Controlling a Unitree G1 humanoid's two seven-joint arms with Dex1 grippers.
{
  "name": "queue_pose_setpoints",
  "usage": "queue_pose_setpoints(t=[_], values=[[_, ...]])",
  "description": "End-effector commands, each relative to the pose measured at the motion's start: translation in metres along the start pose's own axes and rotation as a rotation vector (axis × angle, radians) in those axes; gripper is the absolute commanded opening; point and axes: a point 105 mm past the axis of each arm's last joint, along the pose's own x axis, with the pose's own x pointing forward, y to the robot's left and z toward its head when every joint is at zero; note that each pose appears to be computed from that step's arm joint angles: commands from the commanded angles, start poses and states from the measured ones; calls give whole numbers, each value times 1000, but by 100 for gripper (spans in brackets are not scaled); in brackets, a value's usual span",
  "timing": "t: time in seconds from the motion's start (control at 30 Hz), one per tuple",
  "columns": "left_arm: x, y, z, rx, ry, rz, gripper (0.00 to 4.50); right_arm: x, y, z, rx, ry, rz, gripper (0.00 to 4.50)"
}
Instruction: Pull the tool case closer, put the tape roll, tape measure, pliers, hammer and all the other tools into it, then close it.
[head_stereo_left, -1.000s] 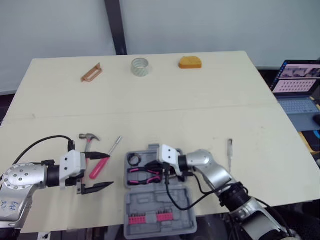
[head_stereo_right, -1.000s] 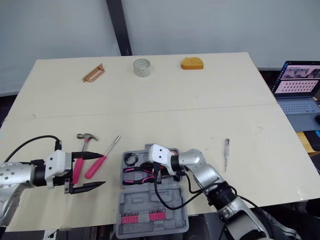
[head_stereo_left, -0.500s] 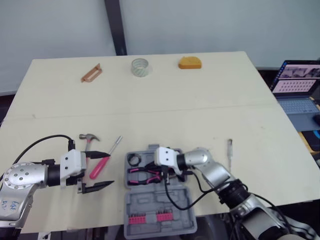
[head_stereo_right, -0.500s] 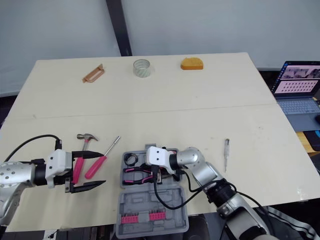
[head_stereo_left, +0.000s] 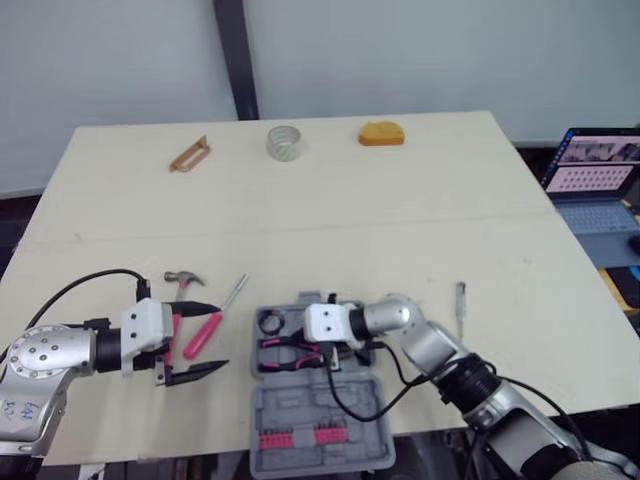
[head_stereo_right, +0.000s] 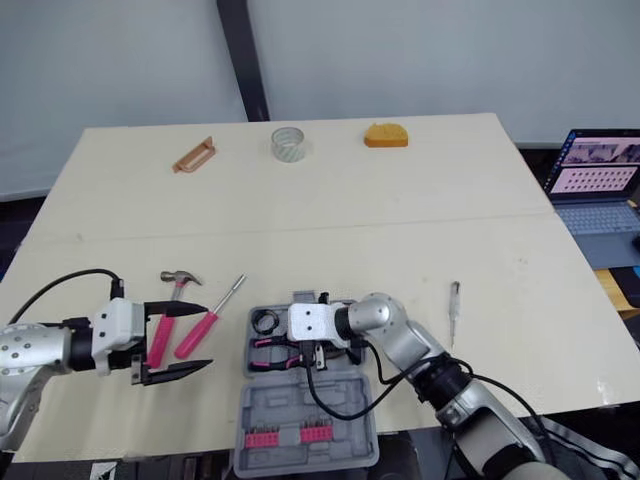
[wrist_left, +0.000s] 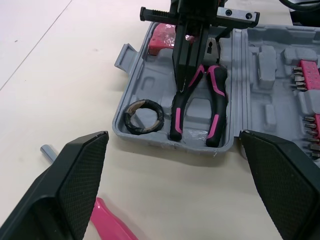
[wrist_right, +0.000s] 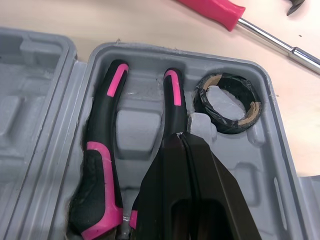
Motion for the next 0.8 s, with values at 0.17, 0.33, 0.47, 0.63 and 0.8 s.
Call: queue_pose_setpoints(t=[0.17,0.33,0.47,0.63,0.8], values=[[2,2,8,36,-18,3,450,-1,32,-64,137,234,84,6],[3,3,7,34,-20,3,450,1,13,-30,166,24,-3,6],[3,5,7,23,-26,18,450,-26,-15,14,231,-233,-91,6],[4,8,11,3,-53,47,450,-55,-26,35,289,-338,-120,6],[-24,25,1,-75,-19,192,450,-129,-29,12,425,-313,-278,6]])
